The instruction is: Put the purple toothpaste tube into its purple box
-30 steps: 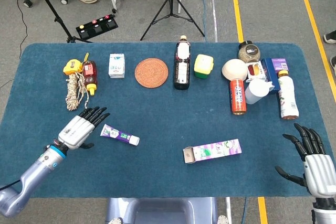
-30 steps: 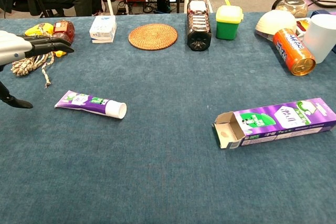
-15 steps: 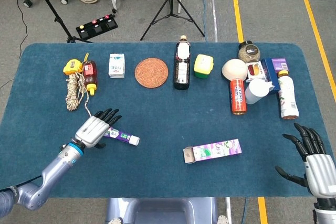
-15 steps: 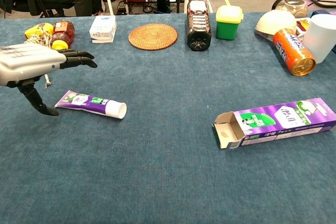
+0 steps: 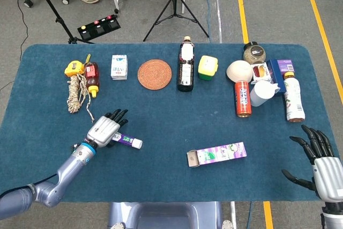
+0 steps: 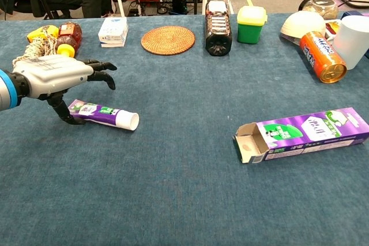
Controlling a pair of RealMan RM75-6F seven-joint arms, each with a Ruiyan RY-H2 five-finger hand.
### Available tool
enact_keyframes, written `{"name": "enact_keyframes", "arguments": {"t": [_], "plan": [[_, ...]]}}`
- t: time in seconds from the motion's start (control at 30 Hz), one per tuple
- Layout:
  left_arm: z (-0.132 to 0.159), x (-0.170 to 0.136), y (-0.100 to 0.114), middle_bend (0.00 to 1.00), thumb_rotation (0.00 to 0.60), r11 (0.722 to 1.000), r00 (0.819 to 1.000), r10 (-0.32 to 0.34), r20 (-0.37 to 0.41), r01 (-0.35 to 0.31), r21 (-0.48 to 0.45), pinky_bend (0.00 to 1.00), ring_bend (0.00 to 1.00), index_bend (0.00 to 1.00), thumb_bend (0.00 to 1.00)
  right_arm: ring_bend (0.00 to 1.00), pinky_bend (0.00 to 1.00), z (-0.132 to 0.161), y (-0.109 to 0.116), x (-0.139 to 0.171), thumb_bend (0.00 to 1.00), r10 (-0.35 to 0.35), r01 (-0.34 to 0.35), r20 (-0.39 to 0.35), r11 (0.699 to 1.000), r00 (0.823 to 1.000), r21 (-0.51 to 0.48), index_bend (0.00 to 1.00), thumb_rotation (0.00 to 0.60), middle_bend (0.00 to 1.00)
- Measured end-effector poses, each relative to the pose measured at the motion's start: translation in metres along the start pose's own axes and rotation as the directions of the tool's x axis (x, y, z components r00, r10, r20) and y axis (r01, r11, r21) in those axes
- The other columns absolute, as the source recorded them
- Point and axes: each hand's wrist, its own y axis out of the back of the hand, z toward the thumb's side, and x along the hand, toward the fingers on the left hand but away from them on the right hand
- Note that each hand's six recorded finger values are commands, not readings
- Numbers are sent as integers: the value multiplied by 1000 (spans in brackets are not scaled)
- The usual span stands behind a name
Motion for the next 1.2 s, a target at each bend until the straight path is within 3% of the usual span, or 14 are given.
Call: {"name": "enact_keyframes", "arguments": {"t": [0.13,0.33,0.67,0.83,0.97,1.2], "plan": [[1,4,2,260,600,1000,1000,13,-9,-13,-6,423,221,361,267,23,21,-1,1,-1,65,-3,3,2,1000,1000,-3,217,600,50],[0,6,3,420,600,999,999,36,-18,-36,14,553,359,508,292,23,21,-1,0,-1,65,0,0,2,1000,1000,-4,216,600,49],[-11,-2,11,456,600,997,997,71,-30,-72,-19,593,399,530,299,23,25,0,-8,-2,66,25,-25,2,1000,1000,18,216,600,49],[-31,-15,27,457,600,995,994,92,-58,-94,-28,593,399,530,300,23,29,4,-22,-6,65,93,-90,-46,993,995,78,217,600,49],[-49,-29,45,458,600,991,989,118,-88,-123,-53,593,399,530,306,23,32,17,-39,-16,62,188,-169,-127,975,974,146,216,600,49],[-73,-51,75,458,600,985,980,147,-133,-157,-68,591,399,530,312,23,36,42,-73,-34,55,354,-296,-224,921,908,254,204,600,49]]}}
